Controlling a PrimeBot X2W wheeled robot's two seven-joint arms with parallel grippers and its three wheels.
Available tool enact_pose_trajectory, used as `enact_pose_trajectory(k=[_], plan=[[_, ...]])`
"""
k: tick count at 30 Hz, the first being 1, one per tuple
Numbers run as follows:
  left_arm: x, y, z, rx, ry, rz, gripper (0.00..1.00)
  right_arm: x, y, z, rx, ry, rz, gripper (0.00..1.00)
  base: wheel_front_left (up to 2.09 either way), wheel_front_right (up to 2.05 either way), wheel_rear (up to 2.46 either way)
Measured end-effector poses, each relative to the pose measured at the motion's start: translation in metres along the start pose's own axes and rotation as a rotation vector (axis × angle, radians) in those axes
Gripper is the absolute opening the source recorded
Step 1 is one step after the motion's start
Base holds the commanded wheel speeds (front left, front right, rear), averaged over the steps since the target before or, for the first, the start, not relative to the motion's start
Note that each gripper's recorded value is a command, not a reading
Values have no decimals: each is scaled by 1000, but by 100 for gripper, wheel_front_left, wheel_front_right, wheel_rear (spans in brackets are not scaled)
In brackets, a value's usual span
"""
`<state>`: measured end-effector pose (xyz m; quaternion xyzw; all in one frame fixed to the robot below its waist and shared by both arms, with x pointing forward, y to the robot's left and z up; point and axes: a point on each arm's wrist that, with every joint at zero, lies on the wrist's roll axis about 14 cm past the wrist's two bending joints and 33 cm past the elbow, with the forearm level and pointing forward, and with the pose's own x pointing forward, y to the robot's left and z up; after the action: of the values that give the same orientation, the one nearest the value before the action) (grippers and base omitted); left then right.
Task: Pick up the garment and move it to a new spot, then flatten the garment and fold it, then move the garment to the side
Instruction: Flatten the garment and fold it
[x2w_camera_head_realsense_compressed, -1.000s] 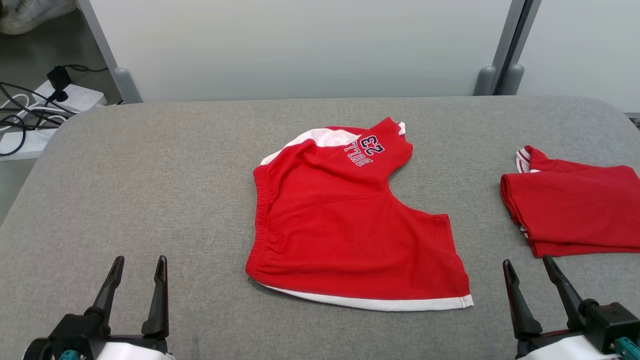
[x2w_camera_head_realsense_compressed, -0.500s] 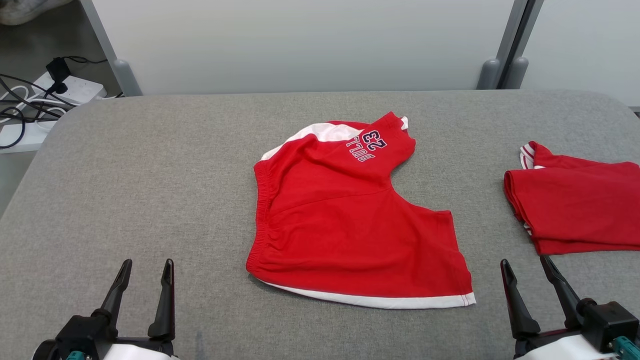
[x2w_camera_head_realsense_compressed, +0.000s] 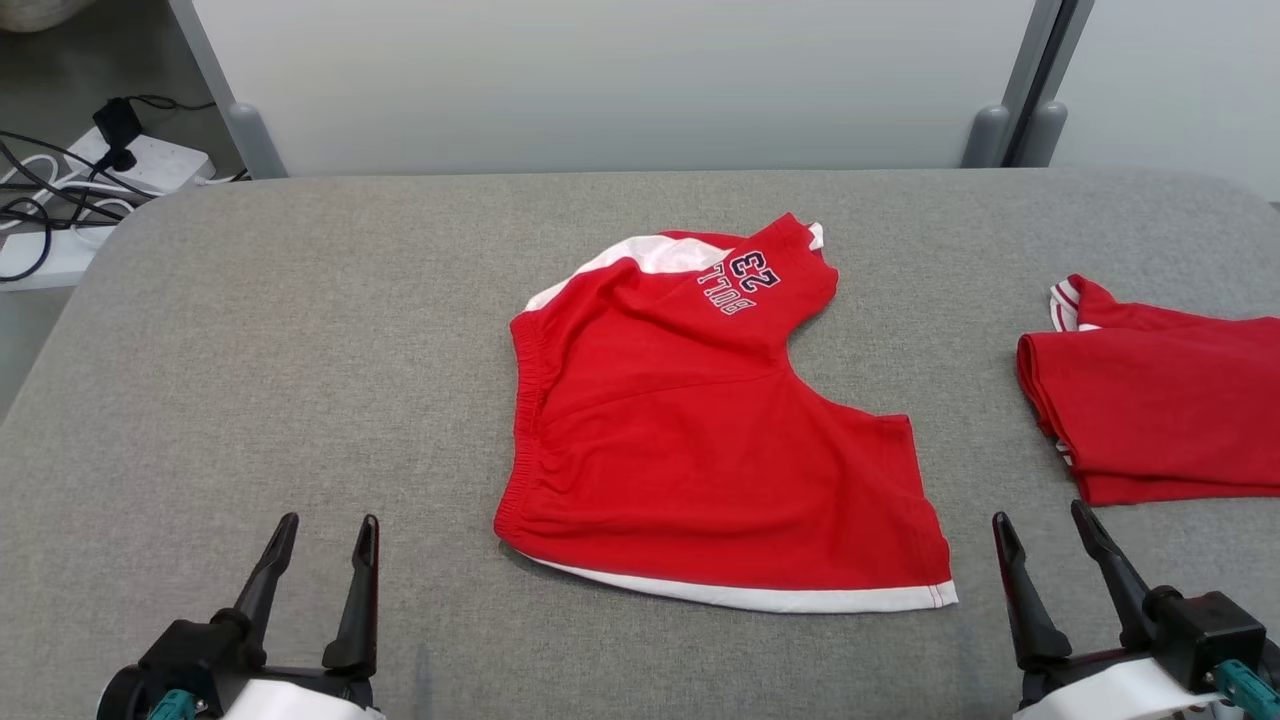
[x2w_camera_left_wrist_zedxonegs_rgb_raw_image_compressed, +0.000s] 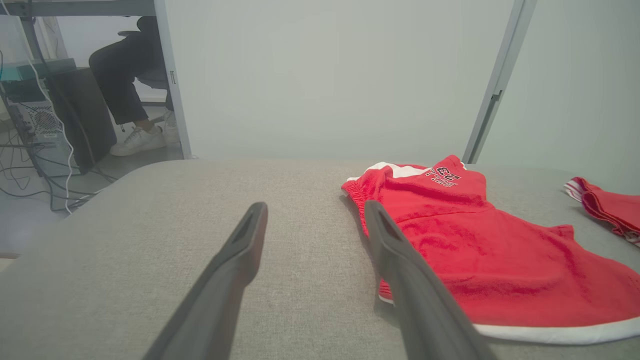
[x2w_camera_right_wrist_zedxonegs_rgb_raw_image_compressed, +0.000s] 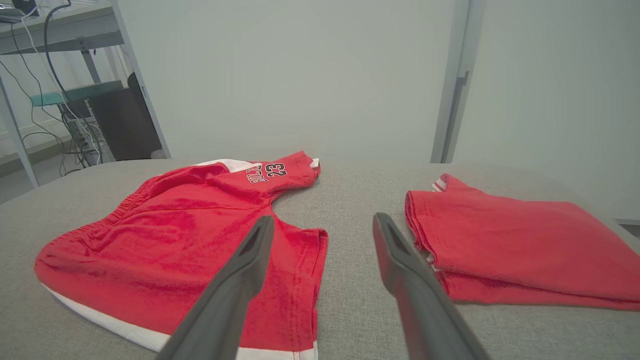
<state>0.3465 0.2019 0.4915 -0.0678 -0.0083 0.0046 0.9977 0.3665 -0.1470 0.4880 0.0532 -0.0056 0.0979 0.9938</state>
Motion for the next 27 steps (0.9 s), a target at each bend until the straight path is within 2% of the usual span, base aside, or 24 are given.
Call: enact_pose_trajectory(k=[3, 12, 18, 22, 27], plan=[[5, -9, -11, -12, 33, -35, 100, 3, 1, -11, 11, 36, 4, 100, 0, 0, 0], [23, -56, -62, -64, 233, -217, 100, 4, 3, -74, 35, 308, 27, 100, 0, 0, 0], [32, -72, -95, -82, 365, -280, 100, 11, 9, -96, 51, 387, 52, 100, 0, 0, 0], [40, -70, -106, -65, 404, -299, 100, 10, 13, -105, 55, 423, 67, 100, 0, 0, 0], [42, -85, -117, -80, 454, -345, 100, 7, 15, -114, 62, 454, 77, 100, 0, 0, 0]])
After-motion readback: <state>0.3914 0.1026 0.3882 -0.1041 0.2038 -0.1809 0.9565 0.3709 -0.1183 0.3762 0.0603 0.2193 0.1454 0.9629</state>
